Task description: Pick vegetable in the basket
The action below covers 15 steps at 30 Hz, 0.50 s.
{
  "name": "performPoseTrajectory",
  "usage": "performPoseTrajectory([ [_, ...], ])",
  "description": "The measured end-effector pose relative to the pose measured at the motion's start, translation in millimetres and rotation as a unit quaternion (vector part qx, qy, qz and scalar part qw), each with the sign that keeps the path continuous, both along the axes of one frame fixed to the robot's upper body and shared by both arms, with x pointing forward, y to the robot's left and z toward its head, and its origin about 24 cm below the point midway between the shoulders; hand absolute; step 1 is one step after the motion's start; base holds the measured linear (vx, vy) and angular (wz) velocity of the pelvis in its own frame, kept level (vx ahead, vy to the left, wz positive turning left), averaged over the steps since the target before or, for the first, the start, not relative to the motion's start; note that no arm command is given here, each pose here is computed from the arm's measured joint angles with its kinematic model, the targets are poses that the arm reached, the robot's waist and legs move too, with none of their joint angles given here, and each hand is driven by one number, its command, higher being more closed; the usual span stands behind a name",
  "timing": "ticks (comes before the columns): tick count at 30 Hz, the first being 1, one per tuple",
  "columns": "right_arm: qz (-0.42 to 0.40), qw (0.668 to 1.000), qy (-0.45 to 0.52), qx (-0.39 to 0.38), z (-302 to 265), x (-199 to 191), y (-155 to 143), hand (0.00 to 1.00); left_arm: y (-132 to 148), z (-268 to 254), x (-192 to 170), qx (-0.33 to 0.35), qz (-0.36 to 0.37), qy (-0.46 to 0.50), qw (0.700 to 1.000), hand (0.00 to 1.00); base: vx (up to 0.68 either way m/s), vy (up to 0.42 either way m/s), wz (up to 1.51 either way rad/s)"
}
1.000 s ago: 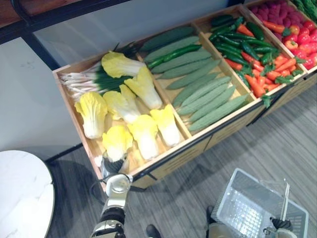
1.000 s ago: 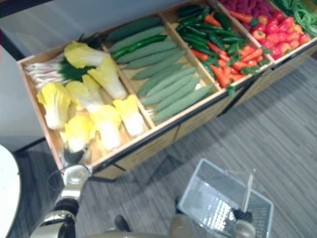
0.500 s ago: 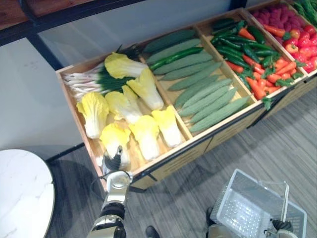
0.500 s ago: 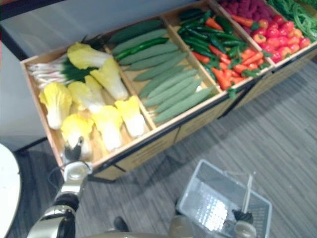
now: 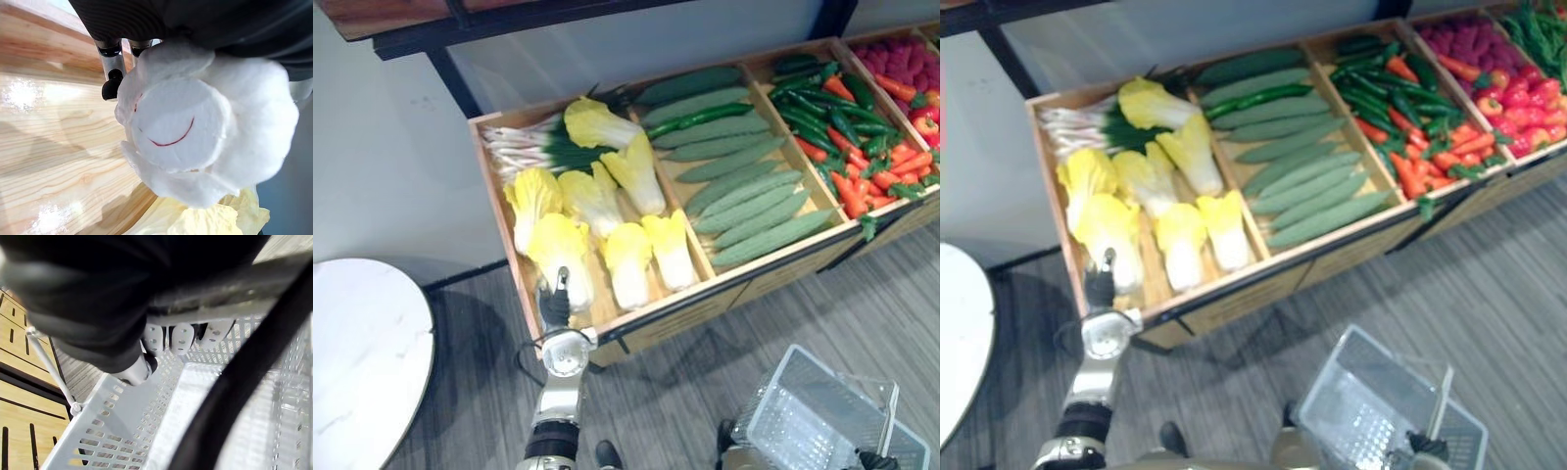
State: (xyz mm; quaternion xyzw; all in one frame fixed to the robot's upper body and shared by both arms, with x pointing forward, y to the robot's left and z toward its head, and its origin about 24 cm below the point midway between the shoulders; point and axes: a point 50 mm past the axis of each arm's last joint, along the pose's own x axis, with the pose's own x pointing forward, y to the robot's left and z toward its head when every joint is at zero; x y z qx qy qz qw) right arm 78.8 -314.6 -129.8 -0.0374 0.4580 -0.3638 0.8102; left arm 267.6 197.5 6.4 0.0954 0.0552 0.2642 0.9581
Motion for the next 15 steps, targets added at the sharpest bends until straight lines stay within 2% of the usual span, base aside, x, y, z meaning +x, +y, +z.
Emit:
performPoseTrajectory([
  [7,0.001,1.000,0.005,0.004,-1.9,-3.8,2.5,1.00,-1.3,21.2,-2.4,0.009,0.000,-0.049,0.999,1.00,-0.05,-0.019,-0.01],
  [13,0.004,1.000,0.017,0.000,-2.3,-11.9,0.4,1.00,-12.2,52.3,0.2,0.054,-0.027,-0.112,0.992,1.00,-0.04,-0.012,0.00],
  [15,0.033,0.999,0.031,-0.012,1.0,-12.5,-6.7,1.00,-15.5,60.3,0.0,0.071,-0.038,-0.127,0.989,1.00,-0.01,-0.005,-0.07],
])
